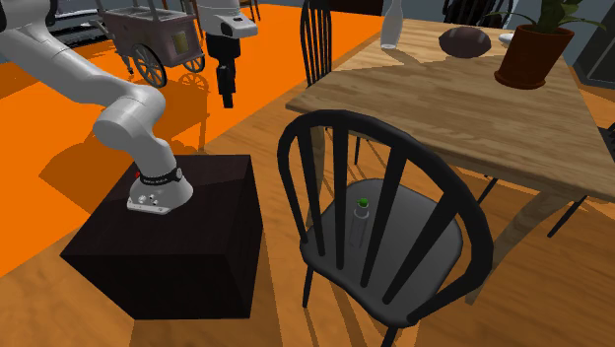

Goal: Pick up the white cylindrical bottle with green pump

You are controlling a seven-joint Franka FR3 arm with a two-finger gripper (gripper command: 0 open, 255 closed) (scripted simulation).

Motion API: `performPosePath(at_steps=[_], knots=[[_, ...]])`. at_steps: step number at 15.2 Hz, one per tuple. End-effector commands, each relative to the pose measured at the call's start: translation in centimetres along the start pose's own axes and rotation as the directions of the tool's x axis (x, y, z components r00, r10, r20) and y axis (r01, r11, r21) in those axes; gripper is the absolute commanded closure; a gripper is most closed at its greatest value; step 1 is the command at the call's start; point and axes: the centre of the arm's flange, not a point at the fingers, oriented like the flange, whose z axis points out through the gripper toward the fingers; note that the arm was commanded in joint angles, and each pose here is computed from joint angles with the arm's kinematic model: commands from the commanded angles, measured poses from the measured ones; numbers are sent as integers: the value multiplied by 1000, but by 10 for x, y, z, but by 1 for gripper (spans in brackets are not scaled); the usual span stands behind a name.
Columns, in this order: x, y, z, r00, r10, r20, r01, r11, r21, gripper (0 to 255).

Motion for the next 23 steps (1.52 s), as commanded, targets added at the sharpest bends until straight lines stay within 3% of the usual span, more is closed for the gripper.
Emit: performPosePath(at_steps=[1,23], knots=[[0,0,0,1000,0,0,0,1000,0,0],[216,166,111,986,-164,-24,165,984,61,0]])
